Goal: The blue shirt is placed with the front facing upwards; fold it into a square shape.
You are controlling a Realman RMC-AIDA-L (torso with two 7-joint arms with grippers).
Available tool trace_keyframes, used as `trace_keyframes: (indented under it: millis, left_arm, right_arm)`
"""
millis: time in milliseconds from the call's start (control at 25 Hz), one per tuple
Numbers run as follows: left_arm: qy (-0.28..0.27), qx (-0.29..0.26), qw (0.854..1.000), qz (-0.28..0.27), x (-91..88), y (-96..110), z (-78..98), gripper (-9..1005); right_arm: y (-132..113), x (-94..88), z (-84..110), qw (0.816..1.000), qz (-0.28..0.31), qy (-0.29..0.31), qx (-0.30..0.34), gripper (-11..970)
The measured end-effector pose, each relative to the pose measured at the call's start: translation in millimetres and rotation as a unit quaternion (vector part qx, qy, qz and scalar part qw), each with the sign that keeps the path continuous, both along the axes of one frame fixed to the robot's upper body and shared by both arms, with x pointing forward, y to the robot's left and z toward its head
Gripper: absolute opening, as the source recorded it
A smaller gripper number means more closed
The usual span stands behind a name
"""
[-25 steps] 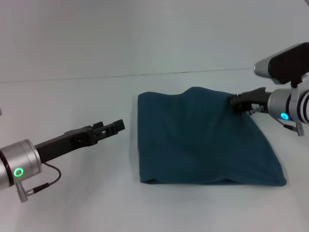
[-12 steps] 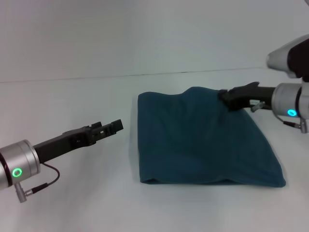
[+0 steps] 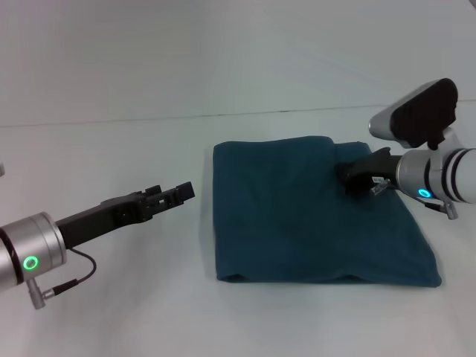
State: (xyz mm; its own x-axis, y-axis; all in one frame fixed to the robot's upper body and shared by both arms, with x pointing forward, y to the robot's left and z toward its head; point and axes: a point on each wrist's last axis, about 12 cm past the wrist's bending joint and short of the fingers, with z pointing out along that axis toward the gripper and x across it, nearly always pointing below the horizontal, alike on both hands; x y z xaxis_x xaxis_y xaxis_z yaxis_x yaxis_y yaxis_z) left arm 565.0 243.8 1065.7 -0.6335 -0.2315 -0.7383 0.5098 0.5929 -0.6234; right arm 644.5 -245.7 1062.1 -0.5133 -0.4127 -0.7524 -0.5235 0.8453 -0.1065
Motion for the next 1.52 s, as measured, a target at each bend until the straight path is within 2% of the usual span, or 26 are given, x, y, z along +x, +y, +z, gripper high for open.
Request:
trace_keyframes:
  millis: [200, 520, 960, 1160, 1280, 1480, 1520]
  left_arm:
    - [0.000, -0.001, 1.000, 0.000, -0.2, 0.1, 0.1, 933]
    - [0.003, -0.001, 1.000, 0.005, -2.6, 2.1, -2.5, 933]
    - [0.006, 0.000, 1.000, 0.008, -4.2, 3.8, -4.1, 933]
    - [0.008, 0.002, 1.000, 0.002, -4.4, 1.8, -4.5, 933]
    - [0.007, 0.002, 1.000, 0.000, -3.6, 0.6, -3.9, 933]
    - [0.005, 0.002, 1.000, 0.002, -2.4, 0.7, -3.3, 933]
    - [0.005, 0.003, 1.000, 0.003, -2.3, 1.0, -3.2, 933]
  right_arm:
    - [3.6, 7.4, 1.2, 0.999, -0.019, -0.019, -0.021, -1]
    - [6.8, 10.8, 15.4, 0.999, 0.003, -0.032, -0.005, -2]
    - [-18.9, -18.1, 29.9, 0.996, 0.044, -0.020, 0.073, -1]
    - [-27.8, -28.4, 36.8, 0.993, 0.060, 0.006, 0.105, 38]
    - [-28.1, -35.3, 39.0, 0.988, 0.090, 0.031, 0.118, 62]
    - [-20.4, -41.1, 35.8, 0.985, 0.118, 0.045, 0.119, 244]
    - [-18.1, -41.9, 34.7, 0.984, 0.125, 0.047, 0.120, 213]
